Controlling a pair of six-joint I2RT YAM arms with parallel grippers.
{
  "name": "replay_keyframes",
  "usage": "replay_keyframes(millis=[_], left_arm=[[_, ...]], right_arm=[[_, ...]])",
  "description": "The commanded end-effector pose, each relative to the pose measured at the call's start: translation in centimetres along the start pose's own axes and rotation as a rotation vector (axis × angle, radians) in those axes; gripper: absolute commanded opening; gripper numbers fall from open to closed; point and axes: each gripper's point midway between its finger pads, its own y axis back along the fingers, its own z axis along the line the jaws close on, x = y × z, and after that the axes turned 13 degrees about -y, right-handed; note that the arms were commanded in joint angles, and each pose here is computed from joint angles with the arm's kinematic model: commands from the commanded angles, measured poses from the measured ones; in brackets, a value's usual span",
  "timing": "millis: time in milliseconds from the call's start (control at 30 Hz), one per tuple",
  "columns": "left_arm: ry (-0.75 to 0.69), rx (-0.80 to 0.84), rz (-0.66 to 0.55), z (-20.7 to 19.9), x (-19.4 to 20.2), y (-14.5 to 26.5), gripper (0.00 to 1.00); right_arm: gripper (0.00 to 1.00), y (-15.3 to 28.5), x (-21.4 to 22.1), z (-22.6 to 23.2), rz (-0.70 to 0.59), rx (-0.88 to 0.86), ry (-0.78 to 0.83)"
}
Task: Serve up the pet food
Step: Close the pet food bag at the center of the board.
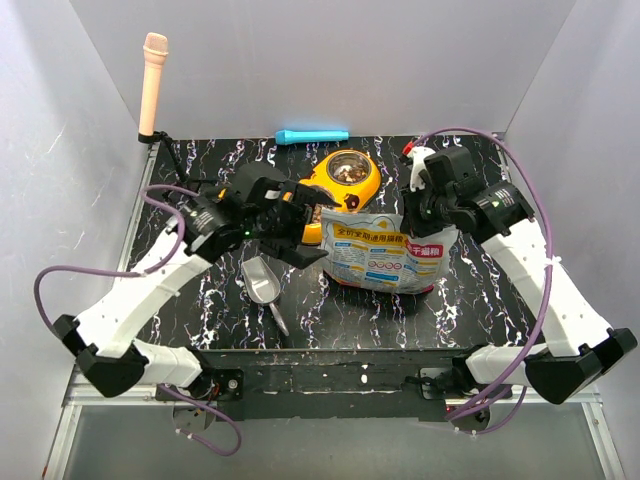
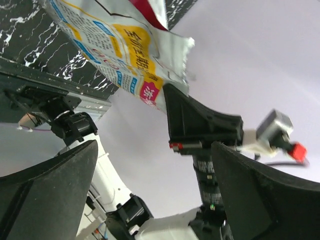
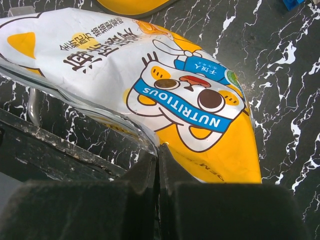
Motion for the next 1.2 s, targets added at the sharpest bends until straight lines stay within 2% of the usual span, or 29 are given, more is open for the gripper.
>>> replay_keyframes(millis=[0, 100, 233, 367, 467, 500, 633, 700, 733, 767, 867, 967, 1067, 1167], left_arm=[[0.235, -0.075, 0.087, -0.1, 0.9, -4.3, 0.94], [0.249, -0.108, 0.082, 0.3, 1.0, -6.6, 0.93], [0.289, -0.112, 0.01, 1.0, -0.4, -8.1, 0.92], [0.3, -0.198, -0.007, 2.9, -0.7, -9.4, 0.86], [0.295, -0.225, -0.06, 3.8, -1.5, -9.5, 0.72], [0.298, -0.235, -0.067, 4.3, -1.7, -9.5, 0.62], [0.293, -0.223, -0.081, 4.4, -1.8, -8.6, 0.39], [0.269, -0.217, -0.105, 4.4, -2.3, -7.3, 0.23], [0.259, -0.216, -0.113, 4.5, -2.3, -6.4, 0.08], [0.234, -0.202, -0.155, 4.4, -3.0, -5.4, 0.0], [0.17, -0.184, -0.226, 3.8, -4.3, -1.2, 0.0], [0.114, -0.205, -0.277, 3.3, -5.0, 1.2, 0.0], [0.118, -0.129, -0.257, 1.3, -5.1, 0.2, 0.0], [0.112, -0.045, -0.203, -1.8, -5.8, -2.4, 0.0]], right_arm=[[0.01, 3.0, -4.5, 1.6, -0.226, -0.038, 0.046], [0.01, 3.2, -4.2, 2.1, -0.221, -0.049, 0.067], [0.01, 3.3, -4.0, 2.2, -0.222, -0.05, 0.084], [0.01, 3.7, -3.9, 2.1, -0.236, -0.04, 0.101], [0.01, 4.0, -3.7, 2.4, -0.237, -0.05, 0.12], [0.01, 4.1, -3.6, 2.4, -0.237, -0.048, 0.126], [0.01, 4.5, -3.2, 3.3, -0.23, -0.074, 0.155], [0.01, 4.7, -2.3, 4.3, -0.212, -0.119, 0.183], [0.01, 5.0, -1.7, 4.9, -0.199, -0.145, 0.2], [0.01, 5.2, -1.0, 5.5, -0.187, -0.173, 0.221], [0.01, 6.7, 1.5, 8.0, -0.148, -0.316, 0.292], [0.01, 8.6, 2.8, 9.8, -0.131, -0.413, 0.336], [0.01, 9.1, 2.1, 9.8, -0.124, -0.389, 0.318], [0.01, 9.9, -0.3, 10.2, -0.17, -0.351, 0.302]])
